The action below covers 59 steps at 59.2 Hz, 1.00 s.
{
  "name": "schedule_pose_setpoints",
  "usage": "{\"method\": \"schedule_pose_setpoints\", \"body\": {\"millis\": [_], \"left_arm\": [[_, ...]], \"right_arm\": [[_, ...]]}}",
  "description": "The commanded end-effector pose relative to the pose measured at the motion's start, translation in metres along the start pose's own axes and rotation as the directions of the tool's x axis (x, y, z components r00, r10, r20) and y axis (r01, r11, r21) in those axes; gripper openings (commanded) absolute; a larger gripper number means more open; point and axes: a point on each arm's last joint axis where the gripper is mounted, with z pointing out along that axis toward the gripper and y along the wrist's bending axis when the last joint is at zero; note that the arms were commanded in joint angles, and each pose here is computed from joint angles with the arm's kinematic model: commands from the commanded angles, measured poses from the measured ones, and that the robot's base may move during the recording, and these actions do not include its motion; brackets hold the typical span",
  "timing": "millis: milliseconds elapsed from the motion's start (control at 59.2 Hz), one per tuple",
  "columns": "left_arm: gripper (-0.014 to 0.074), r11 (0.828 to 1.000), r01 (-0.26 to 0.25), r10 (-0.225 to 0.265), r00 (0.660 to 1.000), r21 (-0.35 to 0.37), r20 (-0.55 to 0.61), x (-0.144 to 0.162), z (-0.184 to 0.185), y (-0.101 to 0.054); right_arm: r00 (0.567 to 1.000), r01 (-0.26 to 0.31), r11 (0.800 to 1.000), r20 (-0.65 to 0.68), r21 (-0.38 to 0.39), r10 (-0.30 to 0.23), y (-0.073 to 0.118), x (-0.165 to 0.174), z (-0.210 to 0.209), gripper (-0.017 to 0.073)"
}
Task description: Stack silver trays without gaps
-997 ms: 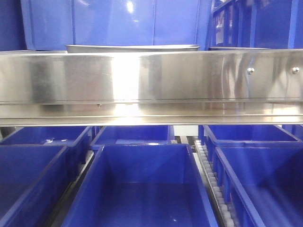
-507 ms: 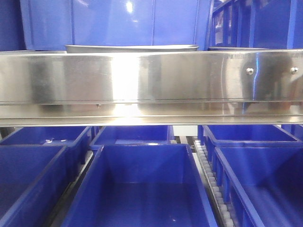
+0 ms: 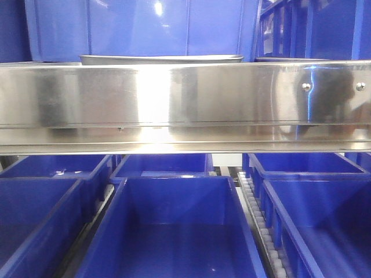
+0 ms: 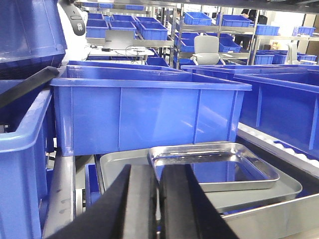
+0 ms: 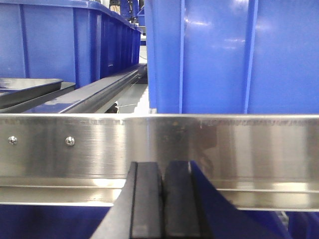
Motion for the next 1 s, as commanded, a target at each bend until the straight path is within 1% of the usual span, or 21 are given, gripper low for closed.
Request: {"method": "schedule_pose_setpoints", "body": {"millis": [0,84,980], "left_arm": [[0.0013,1.0,0.01,-0.01,1.0,0.012,0.021,-0.0016,-0.001,-0.0008],[0.0013,1.0,0.01,-0.01,1.0,0.012,0.021,-0.0016,-0.001,-0.0008],[0.0013,1.0,0.01,-0.01,1.0,0.012,0.021,-0.0016,-0.001,-0.0008]], "right_arm": [[0.999,-0.001,1.0,0.041,0.003,0.001,-0.0003,-0.0034,-0.0006,-0.0081],[0.998,-0.037,0.999,0.043,0.001,0.037,-0.0003,-0.0035,-0.0006,-0.0081],[0.998,-0.038,0.999,0.051,0.001,0.037,-0.0003,-0.0042,-0.0007,-0.0081]]}}
